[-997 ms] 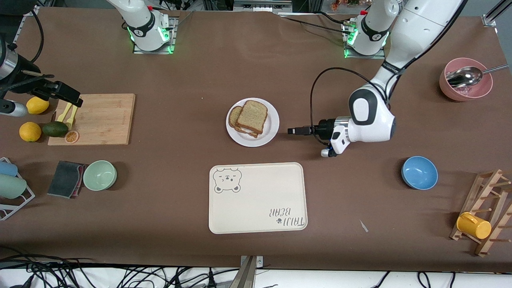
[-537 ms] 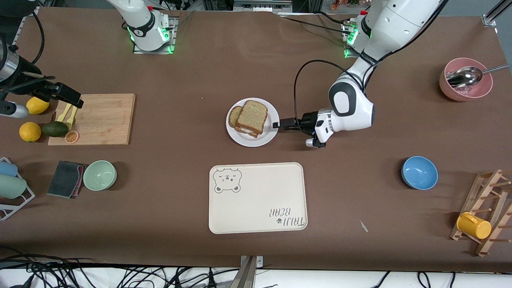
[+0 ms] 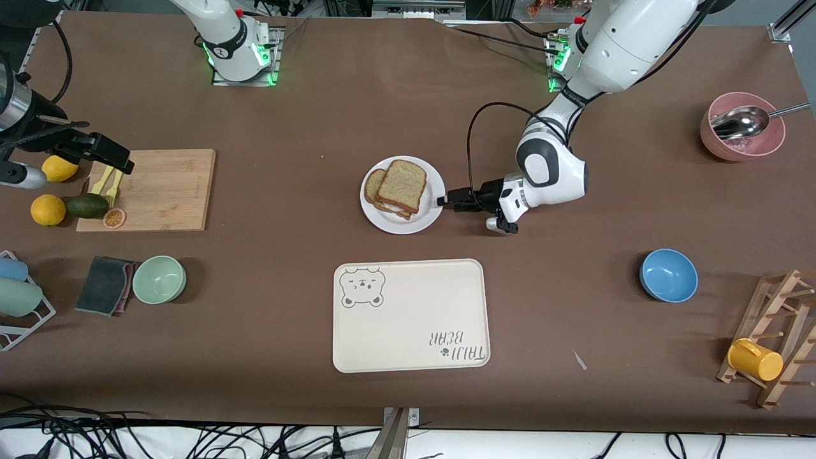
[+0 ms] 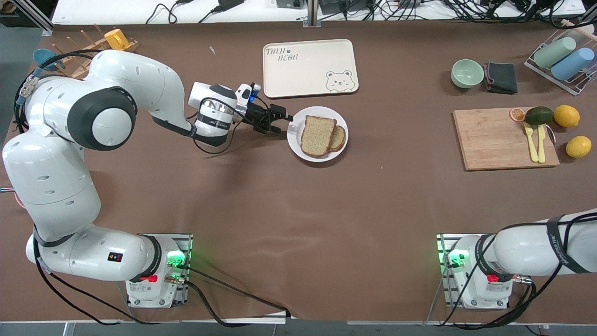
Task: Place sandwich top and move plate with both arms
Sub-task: 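Reach the left gripper to the white plate rim and grasp it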
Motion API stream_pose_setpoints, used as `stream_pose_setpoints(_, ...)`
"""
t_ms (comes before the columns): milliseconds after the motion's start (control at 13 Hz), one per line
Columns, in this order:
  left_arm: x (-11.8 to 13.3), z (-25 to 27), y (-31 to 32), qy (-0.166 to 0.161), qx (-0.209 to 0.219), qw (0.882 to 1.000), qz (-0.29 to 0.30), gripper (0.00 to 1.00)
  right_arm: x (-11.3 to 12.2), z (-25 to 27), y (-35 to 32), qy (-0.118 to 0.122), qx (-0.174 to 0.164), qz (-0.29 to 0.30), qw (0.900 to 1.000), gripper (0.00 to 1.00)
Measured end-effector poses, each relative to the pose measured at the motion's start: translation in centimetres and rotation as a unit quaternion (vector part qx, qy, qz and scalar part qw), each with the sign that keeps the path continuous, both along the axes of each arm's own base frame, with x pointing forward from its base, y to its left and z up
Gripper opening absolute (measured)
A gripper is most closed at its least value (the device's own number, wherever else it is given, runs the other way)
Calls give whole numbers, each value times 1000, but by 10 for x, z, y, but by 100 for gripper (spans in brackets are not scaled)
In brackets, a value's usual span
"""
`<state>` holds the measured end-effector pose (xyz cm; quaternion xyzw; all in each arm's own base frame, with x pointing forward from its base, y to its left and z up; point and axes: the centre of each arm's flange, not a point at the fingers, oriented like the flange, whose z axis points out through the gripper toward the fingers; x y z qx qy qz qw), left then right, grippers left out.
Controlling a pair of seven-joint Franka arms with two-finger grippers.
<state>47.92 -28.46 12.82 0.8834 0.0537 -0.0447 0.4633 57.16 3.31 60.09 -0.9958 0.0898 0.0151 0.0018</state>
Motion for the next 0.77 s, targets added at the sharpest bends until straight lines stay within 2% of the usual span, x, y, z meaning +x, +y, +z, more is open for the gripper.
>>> stream_pose_setpoints(230, -9, 3, -16, 4, -9, 1000, 2, 90, 0, 0, 7, 0, 0, 6, 1000, 100)
stream_pose_setpoints(383, -16, 4, -25, 5, -7, 1000, -4, 82, 0, 0, 7, 0, 0, 6, 1000, 100)
stream_pose_setpoints(460, -19, 3, -27, 6, -5, 1000, -7, 81, 0, 0, 6, 0, 0, 5, 1000, 100)
stream_pose_setpoints(613, -25, -1, -26, 4, -1, 1000, -14, 63, 0, 0, 6, 0, 0, 5, 1000, 100)
stream_pose_setpoints(690, -27, -3, -24, 3, 1, 1000, -16, 63, 0, 0, 6, 0, 0, 5, 1000, 100)
stream_pose_setpoints(767, -28, -4, -23, 3, 2, 1000, -17, 56, 0, -1, 6, 1, 0, 5, 1000, 100)
